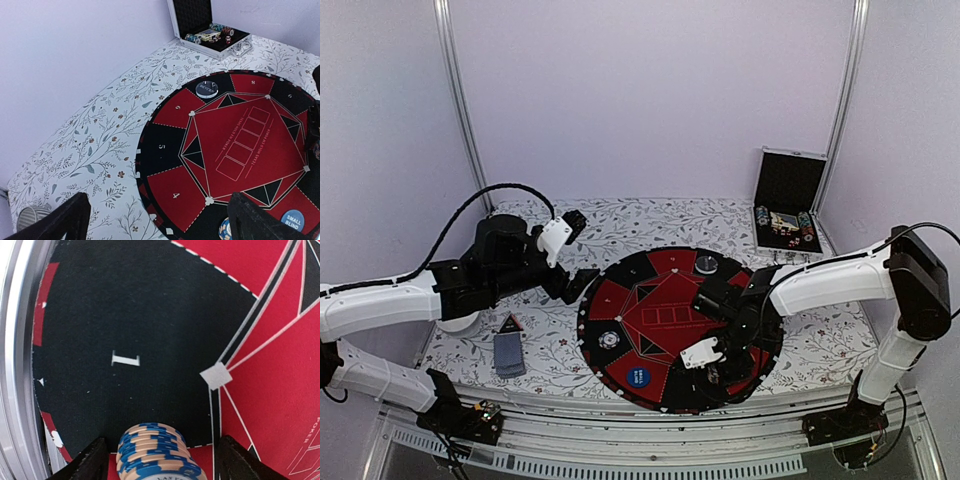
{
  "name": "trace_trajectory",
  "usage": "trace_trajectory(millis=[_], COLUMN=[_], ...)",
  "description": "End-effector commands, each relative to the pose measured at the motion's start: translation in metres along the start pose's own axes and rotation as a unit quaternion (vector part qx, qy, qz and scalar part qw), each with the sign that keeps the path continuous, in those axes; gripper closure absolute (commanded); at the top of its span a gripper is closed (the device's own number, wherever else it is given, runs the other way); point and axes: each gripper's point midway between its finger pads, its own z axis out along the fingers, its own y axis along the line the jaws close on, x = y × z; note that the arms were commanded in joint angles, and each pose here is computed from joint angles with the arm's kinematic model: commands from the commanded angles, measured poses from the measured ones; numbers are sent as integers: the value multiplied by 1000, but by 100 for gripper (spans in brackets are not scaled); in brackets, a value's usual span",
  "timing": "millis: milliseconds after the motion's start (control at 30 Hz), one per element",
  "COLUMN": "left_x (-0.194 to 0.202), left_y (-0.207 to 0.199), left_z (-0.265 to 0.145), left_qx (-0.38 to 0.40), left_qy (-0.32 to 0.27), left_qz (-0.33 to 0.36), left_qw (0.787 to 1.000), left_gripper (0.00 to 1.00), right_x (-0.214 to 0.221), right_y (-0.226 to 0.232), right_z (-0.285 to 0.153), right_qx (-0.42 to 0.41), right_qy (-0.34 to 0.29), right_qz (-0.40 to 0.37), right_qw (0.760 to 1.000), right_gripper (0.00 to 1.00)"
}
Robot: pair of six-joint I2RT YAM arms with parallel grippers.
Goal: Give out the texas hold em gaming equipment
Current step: Adjust the poker chips pile in the big blind area.
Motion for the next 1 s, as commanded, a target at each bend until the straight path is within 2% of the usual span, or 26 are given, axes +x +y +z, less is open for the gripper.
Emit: trace_trajectory(millis=[0, 367, 567, 667, 700, 733, 800, 900, 933, 967], left_x=[8, 10, 9, 9, 9, 9, 10, 8, 9, 9], left_y=[-2, -2, -2, -2, -1, -1, -2, -1, -1, -1], left_z=[2, 2, 2, 2, 2, 2, 2, 2, 2, 2], left_qx=[5, 3, 3, 4, 3, 3, 3, 3, 3, 3], left_qy=[10, 12, 12, 12, 12, 12, 12, 11, 11, 11], left_qz=[4, 5, 4, 4, 5, 5, 5, 5, 5, 5], left_qw=[1000, 1000, 1000, 1000, 1000, 1000, 1000, 1000, 1000, 1000], left_gripper=[2, 2, 2, 2, 2, 2, 2, 2, 2, 2], right_x=[-1, 3, 7, 8, 8, 8, 8, 7, 6, 5], right_y=[2, 6, 7, 8, 8, 7, 7, 8, 7, 6], right_z=[8, 9, 8, 9, 8, 8, 8, 7, 7, 6], right_qx=[-1, 5, 6, 4, 5, 6, 7, 2, 5, 7], right_qy=[11, 23, 31, 34, 34, 34, 35, 32, 30, 28], right_qz=[2, 8, 19, 20, 20, 20, 21, 21, 22, 23], right_qw=[1000, 1000, 999, 999, 999, 999, 999, 999, 999, 999], right_gripper=[30, 67, 76, 77, 73, 65, 38, 14, 3, 1])
